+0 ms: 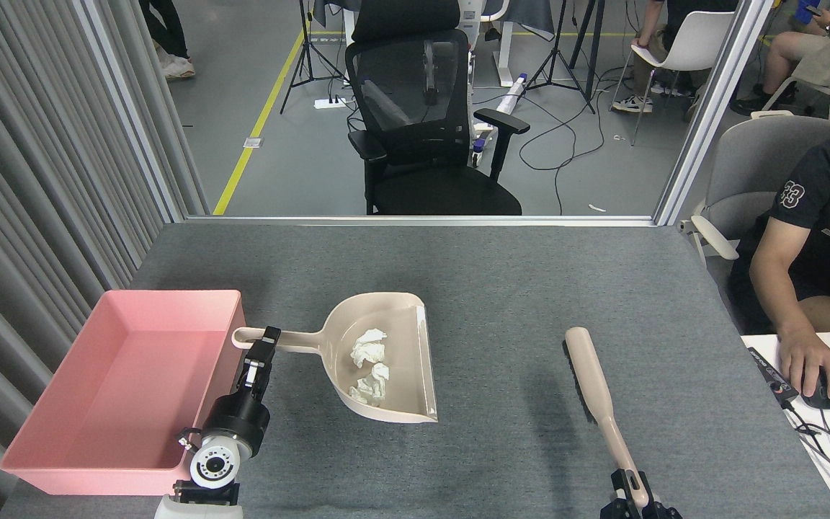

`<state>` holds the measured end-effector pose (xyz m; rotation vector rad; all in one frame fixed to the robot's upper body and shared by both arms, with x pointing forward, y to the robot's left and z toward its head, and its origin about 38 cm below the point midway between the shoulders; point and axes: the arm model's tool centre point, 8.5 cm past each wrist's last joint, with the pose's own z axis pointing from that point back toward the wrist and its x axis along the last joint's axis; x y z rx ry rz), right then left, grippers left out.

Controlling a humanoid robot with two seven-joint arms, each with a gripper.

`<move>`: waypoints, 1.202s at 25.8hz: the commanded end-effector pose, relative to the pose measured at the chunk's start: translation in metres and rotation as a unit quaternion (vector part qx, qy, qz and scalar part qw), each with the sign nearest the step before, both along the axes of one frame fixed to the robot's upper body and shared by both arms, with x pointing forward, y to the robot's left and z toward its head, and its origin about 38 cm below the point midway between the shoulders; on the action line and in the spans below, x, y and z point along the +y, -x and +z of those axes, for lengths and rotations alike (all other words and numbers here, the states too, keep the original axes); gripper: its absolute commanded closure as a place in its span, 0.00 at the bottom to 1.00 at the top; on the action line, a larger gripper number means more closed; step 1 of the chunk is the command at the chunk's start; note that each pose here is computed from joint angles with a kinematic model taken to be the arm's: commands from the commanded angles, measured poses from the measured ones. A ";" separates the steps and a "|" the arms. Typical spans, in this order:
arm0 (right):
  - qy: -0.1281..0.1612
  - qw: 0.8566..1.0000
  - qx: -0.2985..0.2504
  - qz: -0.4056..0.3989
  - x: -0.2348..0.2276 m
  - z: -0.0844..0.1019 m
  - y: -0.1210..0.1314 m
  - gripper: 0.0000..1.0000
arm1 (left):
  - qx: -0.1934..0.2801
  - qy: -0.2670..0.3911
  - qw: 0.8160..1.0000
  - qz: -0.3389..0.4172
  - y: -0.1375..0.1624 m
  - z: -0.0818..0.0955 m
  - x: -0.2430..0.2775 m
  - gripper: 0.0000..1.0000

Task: Sweep and dump garbage into bin
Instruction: 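Carry the dustpan over the pink bin with the left gripper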

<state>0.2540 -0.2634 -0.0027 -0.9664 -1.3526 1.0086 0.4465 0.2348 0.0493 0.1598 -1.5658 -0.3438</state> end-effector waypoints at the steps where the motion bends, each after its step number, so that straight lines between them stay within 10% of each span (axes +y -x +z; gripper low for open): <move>1: 0.001 1.000 0.002 -0.002 -0.001 -0.001 0.000 0.90 | -0.003 0.002 1.000 0.007 -0.001 0.006 0.013 0.83; 12: 0.002 1.000 0.003 0.000 0.000 -0.001 -0.001 0.90 | -0.003 -0.008 1.000 0.027 -0.002 0.041 0.077 0.85; 24: -0.001 1.000 0.003 0.001 0.003 -0.002 -0.001 0.90 | -0.020 -0.060 0.992 0.106 0.025 0.109 0.278 0.85; 31: -0.003 1.000 0.002 0.001 0.005 -0.001 -0.002 0.89 | -0.020 -0.100 0.985 0.137 0.055 0.102 0.350 0.85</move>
